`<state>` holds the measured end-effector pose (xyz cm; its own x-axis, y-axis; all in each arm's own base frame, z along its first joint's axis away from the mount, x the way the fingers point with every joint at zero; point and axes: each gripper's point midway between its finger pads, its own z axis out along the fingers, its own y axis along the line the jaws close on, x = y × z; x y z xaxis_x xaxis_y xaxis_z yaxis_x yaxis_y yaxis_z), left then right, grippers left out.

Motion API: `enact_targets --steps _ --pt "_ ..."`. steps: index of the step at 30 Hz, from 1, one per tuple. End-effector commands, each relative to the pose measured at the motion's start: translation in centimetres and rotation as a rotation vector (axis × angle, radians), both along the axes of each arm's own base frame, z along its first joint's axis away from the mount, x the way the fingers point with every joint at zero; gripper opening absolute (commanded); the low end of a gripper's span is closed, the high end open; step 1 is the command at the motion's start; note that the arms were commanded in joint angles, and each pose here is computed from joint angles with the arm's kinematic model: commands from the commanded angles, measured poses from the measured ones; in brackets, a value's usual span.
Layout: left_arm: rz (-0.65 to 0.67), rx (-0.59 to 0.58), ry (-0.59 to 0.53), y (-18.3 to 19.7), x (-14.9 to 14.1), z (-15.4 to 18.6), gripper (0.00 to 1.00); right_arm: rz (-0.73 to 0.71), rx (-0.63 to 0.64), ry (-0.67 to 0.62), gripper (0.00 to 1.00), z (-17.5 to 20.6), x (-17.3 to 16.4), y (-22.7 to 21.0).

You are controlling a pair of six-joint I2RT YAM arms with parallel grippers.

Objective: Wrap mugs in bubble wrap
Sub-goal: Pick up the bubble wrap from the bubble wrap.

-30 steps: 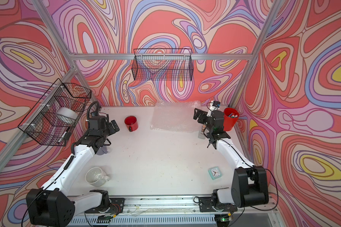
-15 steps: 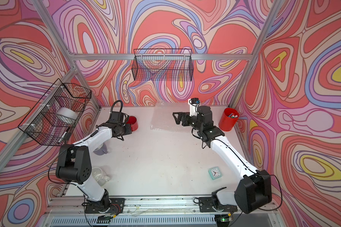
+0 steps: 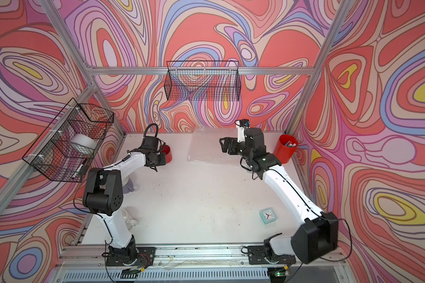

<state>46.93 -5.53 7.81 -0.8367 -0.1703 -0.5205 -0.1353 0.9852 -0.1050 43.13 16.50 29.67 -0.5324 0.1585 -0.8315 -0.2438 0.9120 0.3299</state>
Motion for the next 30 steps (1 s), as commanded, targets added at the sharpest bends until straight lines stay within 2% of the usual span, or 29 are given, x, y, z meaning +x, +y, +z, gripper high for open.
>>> enact_targets --steps 1,3,6,8,12,15,22,26,30 --pt "0.005 0.015 0.003 0.5 -0.1 0.7 0.48 -0.212 -0.262 0.269 0.77 -8.3 2.4 -4.2" --pt "0.002 0.013 0.013 0.4 -0.2 0.5 0.47 -0.272 -0.336 0.358 0.74 -11.3 4.1 -5.5" --pt "0.001 0.011 0.018 0.4 -0.5 0.5 0.49 -0.346 -0.273 0.451 0.74 -14.6 6.5 -8.9" --pt "-0.002 0.012 0.016 0.4 -0.7 0.7 0.56 -0.385 -0.209 0.519 0.74 -16.5 7.6 -11.0" --pt "-0.007 -0.016 -0.015 0.1 -1.4 2.0 0.70 -0.387 -0.169 0.597 0.74 -19.8 10.0 -13.2" --pt "-0.004 -0.041 -0.071 0.0 -2.2 3.8 0.75 -0.372 -0.178 0.610 0.72 -21.1 11.9 -14.0" --pt "-0.009 -0.070 -0.124 -0.2 -2.9 5.7 0.75 -0.311 -0.193 0.651 0.67 -23.9 14.2 -14.3" --pt "-0.008 -0.075 -0.116 -0.3 -3.0 5.5 0.74 -0.270 -0.176 0.663 0.56 -24.5 14.4 -13.6" --pt "-0.008 -0.074 -0.113 -0.3 -3.1 5.5 0.74 -0.273 -0.172 0.621 0.43 -23.5 14.8 -13.7"
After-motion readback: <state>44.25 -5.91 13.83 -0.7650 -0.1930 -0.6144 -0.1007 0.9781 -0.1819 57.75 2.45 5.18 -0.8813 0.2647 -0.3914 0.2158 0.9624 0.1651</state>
